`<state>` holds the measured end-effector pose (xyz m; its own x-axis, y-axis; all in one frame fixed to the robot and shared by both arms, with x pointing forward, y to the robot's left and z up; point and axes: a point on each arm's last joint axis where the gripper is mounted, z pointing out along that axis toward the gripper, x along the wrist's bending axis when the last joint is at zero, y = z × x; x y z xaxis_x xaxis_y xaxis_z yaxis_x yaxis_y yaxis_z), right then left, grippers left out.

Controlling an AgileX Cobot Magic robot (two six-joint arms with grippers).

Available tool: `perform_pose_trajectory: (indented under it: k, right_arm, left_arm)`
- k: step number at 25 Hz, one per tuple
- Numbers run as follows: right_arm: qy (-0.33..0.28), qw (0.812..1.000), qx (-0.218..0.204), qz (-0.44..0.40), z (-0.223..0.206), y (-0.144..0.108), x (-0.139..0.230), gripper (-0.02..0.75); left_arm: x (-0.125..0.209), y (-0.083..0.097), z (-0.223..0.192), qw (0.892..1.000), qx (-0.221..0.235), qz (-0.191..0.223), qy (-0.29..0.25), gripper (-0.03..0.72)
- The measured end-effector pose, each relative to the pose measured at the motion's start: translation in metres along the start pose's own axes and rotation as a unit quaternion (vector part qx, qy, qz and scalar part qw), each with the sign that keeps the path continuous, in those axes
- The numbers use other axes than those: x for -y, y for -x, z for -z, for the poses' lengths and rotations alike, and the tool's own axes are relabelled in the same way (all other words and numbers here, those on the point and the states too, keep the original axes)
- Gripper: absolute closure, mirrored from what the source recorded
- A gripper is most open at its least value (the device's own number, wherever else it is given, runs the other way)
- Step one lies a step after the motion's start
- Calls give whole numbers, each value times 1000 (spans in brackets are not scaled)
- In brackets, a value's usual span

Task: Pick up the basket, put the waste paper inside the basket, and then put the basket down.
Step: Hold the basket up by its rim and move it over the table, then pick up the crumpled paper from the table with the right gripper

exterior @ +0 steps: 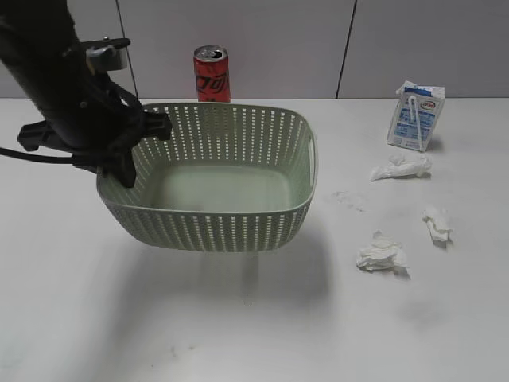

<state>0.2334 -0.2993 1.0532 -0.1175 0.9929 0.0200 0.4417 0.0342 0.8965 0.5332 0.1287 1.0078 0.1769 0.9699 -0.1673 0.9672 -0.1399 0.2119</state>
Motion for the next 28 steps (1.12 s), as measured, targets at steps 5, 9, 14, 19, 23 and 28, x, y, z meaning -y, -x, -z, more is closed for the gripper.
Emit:
perform_pose_trajectory:
  k: [5, 9, 14, 19, 23, 28]
  right_arm:
    - [-68, 998, -5, -3, -21, -1, -12, 157]
    - [-151, 989, -8, -8, -68, -3, -43, 181]
    - [-272, 961, -22, -44, -166, -9, -86, 209]
    - [-375, 923, -28, -82, -275, -14, -94, 216]
    - [-430, 897, -15, -99, -346, -14, -78, 218]
    - [-483, 869, 23, -104, -398, -8, -42, 219]
  left_arm:
    - [29, -11, -15, 1000, 1, 11, -12, 688]
    - [34, -15, -21, 1000, -8, 7, -17, 688]
    - [33, -15, -22, 1000, -8, 5, -11, 688]
    - [33, -15, -21, 1000, -11, 1, -8, 688]
    - [33, -15, -21, 1000, -11, 1, -8, 688]
    - [33, -15, -21, 1000, -11, 1, -8, 688]
